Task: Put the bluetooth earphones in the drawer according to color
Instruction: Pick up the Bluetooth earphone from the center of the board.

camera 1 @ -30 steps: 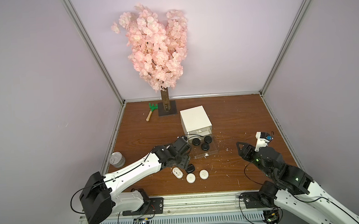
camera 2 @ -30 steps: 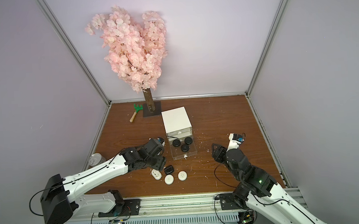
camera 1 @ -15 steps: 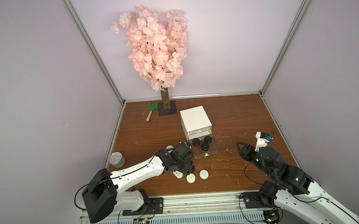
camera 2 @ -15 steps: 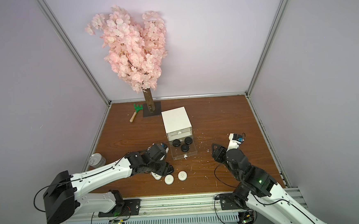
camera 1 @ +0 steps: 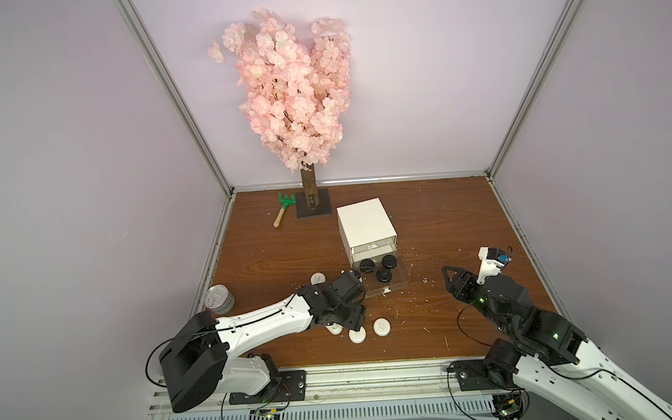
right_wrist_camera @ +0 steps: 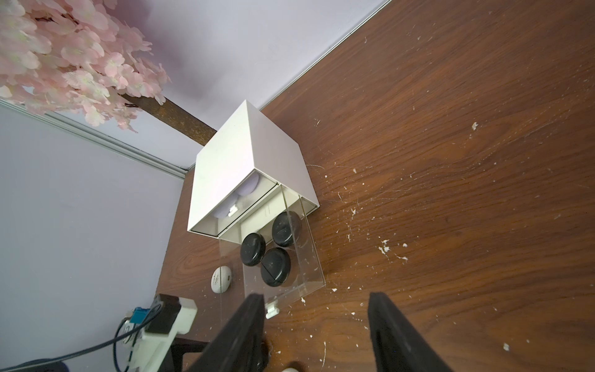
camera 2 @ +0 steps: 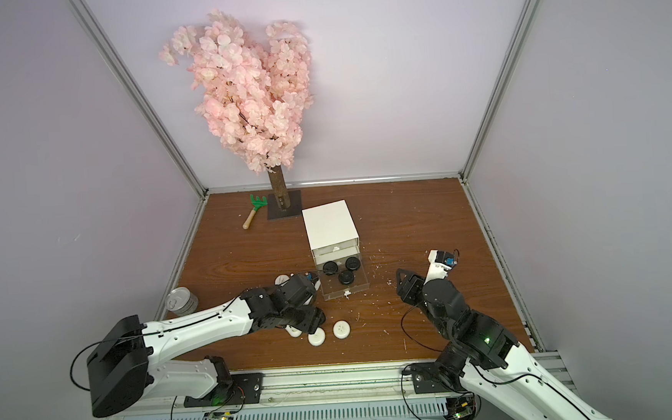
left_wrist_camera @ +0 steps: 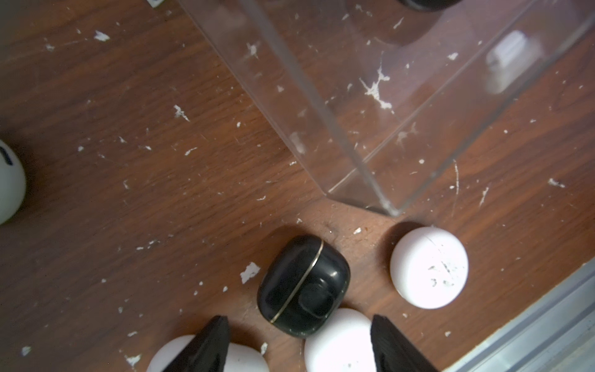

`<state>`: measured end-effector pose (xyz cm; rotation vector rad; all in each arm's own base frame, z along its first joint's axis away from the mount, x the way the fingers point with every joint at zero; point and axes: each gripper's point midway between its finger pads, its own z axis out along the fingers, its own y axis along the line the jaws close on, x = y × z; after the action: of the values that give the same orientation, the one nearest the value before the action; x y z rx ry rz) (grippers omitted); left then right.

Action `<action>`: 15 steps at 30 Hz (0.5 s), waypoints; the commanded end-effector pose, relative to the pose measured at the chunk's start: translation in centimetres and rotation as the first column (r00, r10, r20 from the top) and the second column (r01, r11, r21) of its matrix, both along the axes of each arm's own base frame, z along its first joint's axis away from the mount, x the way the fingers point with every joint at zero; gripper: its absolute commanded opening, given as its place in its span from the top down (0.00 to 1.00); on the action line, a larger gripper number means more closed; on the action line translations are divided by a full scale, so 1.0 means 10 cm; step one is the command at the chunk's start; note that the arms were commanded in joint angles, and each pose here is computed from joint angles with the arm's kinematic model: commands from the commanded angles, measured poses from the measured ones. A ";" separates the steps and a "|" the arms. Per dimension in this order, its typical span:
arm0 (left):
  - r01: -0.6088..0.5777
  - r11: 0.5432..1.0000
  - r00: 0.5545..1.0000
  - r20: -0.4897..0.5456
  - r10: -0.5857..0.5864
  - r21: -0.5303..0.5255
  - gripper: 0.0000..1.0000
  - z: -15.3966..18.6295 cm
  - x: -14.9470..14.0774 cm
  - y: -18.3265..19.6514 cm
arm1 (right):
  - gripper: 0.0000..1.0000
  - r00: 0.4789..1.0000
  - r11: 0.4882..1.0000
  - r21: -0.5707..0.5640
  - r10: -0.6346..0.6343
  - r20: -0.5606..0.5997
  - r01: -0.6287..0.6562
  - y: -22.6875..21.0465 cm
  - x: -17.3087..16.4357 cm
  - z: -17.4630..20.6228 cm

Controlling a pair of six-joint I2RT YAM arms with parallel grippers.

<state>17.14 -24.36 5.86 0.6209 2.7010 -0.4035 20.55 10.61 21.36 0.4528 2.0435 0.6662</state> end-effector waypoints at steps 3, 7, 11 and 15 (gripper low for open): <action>-0.007 1.000 1.000 0.007 0.007 -0.001 0.26 -0.08 0.00 -0.02 | 0.41 1.000 1.000 0.013 0.001 0.028 -0.001 0.02 0.04 0.11; -0.002 1.000 1.000 0.003 0.002 0.005 0.26 -0.13 0.00 -0.03 | 0.41 1.000 1.000 0.009 0.002 0.026 -0.003 0.03 0.05 0.12; 0.006 1.000 1.000 -0.005 -0.006 0.003 0.26 -0.16 -0.01 -0.05 | 0.41 1.000 1.000 0.008 0.007 0.027 -0.007 0.05 0.05 0.14; 0.017 1.000 1.000 -0.008 -0.017 -0.002 0.26 -0.17 -0.01 -0.09 | 0.41 1.000 1.000 0.008 0.006 0.027 -0.006 0.05 0.06 0.14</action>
<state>17.31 -24.87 4.50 0.6247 2.7023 -0.4051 20.78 10.82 20.95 0.4502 2.0609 0.6489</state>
